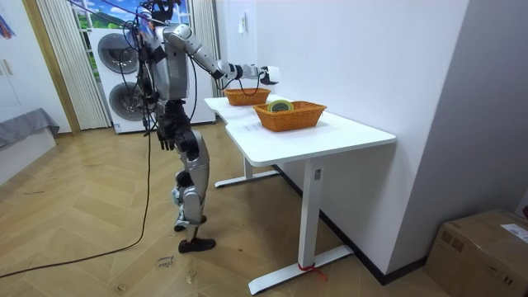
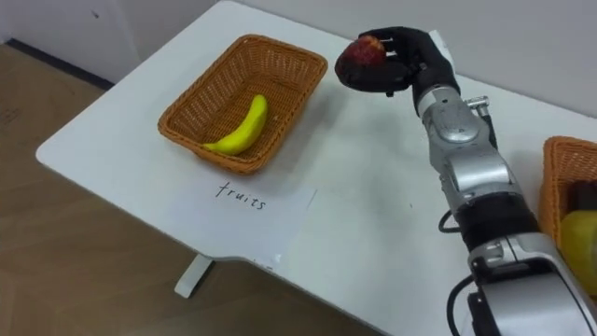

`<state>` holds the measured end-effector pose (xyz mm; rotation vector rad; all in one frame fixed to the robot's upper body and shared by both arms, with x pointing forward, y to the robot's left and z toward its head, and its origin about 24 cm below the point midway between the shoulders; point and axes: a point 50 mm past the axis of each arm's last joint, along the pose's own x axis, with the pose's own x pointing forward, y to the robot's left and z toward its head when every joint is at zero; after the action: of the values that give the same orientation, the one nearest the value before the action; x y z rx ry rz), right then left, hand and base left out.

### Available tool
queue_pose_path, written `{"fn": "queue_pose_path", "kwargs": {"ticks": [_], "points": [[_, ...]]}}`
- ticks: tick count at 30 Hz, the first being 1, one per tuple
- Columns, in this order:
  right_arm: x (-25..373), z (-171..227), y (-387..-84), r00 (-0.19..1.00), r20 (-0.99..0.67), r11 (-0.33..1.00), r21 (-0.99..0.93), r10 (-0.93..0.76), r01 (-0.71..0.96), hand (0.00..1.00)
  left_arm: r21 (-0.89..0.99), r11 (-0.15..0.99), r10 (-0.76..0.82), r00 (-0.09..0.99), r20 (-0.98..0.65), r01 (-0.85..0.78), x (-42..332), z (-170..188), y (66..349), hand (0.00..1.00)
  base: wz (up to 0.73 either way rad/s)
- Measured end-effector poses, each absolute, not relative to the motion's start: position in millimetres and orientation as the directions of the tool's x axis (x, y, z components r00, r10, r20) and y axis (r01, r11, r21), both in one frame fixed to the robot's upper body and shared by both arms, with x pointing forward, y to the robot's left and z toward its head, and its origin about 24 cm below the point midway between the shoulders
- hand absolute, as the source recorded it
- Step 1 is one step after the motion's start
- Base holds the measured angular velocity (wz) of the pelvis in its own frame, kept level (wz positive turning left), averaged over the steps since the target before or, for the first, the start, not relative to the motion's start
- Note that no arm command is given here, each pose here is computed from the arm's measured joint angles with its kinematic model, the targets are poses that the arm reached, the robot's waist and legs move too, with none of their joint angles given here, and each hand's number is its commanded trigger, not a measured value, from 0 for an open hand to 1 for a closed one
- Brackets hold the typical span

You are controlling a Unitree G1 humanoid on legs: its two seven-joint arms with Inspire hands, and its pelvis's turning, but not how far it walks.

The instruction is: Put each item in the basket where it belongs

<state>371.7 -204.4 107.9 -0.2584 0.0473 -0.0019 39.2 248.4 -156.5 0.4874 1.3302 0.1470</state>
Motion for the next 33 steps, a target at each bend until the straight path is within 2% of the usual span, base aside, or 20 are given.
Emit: {"fn": "queue_pose_path", "kwargs": {"ticks": [21,28,33], "points": [[359.7,145.8,-187.3,0.988,0.137,0.964,-0.264,0.071,-0.033,1.00,0.417,0.891,0.383,0.197,-0.903,0.179,18.8,-157.1,251.2,0.00,0.02],[356.5,141.0,-184.6,0.988,0.124,0.955,-0.292,0.097,-0.057,1.00,0.419,0.891,0.384,0.199,-0.902,0.177,19.3,-156.8,251.5,0.00,0.09],[355.6,136.0,-177.9,0.986,0.105,0.915,-0.395,0.130,-0.079,1.00,0.414,0.893,0.379,0.201,-0.903,0.177,20.1,-156.7,251.6,0.00,0.02]]}}
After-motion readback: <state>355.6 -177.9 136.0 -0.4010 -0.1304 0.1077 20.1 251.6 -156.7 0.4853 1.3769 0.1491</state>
